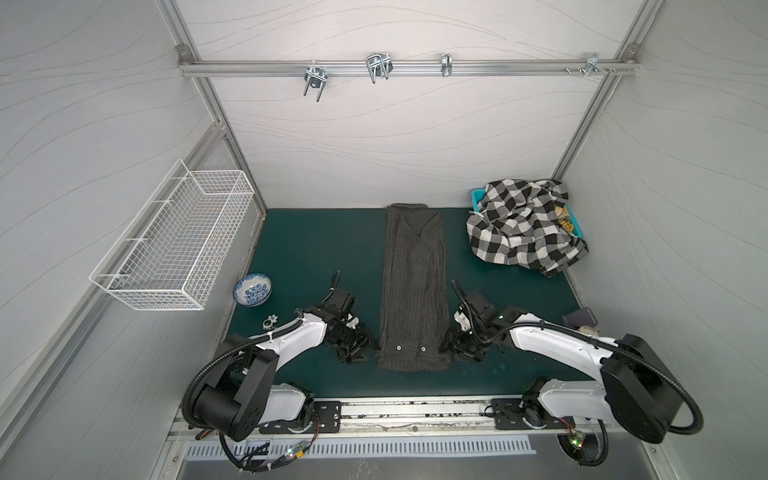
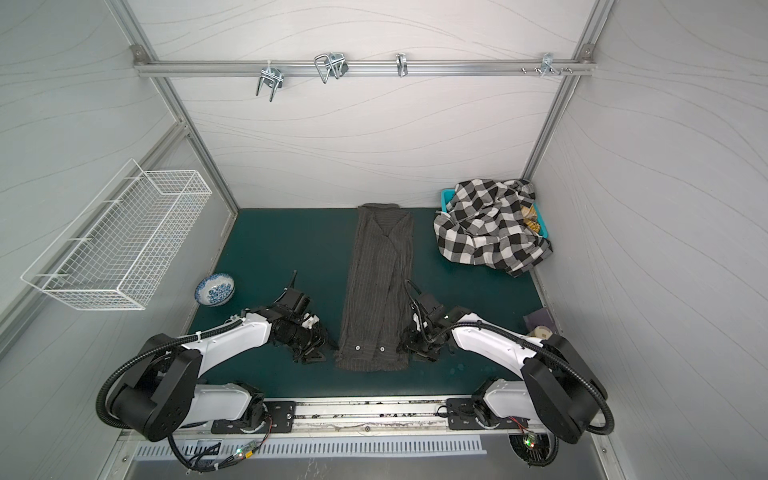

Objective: Fold and stack the long sleeve shirts
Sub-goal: 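Release the strip and grasp its near end with both grippers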

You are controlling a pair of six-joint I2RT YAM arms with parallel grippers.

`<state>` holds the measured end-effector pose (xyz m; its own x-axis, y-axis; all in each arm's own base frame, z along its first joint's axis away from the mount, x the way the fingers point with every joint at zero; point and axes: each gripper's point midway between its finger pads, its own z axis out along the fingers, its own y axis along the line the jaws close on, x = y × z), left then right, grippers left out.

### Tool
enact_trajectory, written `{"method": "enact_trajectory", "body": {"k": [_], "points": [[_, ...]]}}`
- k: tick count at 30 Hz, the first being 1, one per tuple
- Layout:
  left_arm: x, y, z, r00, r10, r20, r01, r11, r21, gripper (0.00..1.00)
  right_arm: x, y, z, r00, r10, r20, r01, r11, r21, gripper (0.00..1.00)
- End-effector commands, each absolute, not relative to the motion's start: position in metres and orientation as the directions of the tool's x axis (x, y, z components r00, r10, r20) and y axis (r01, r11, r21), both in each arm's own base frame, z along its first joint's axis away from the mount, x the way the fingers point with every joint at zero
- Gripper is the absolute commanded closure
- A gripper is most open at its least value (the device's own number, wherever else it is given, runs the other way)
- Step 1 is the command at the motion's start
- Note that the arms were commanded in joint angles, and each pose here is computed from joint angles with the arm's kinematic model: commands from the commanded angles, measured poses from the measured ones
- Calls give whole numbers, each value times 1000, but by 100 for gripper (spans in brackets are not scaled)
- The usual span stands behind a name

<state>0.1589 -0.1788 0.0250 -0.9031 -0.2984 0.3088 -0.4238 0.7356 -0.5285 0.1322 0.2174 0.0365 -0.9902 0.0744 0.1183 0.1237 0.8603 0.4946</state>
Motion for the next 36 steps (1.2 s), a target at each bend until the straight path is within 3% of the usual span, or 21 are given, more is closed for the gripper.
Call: {"method": "enact_trajectory", "body": {"k": [1,5,11,15,30,33,36], "points": [[166,-183,20,-912,-299,282,-407,748,-524,48,133,222,34,-983,103,150,166,844,511,50],[161,-184,12,-911,-292,292,-405,770,-492,52,132,220,32,-981,107,159,172,854,491,65],[160,-188,7,-912,-283,296,-397,786,-474,58,130,215,30,-980,116,161,180,862,474,72],[159,-188,4,-909,-284,306,-402,792,-460,70,130,214,29,-979,120,164,185,862,473,81],[159,-198,1,-919,-239,314,-367,810,-458,92,130,215,24,-976,116,182,191,856,480,88],[159,-200,2,-924,-227,308,-354,814,-461,100,128,214,22,-975,115,192,194,861,470,94],[156,-200,5,-928,-218,303,-342,821,-458,100,124,209,24,-972,119,203,202,865,460,100]]}}
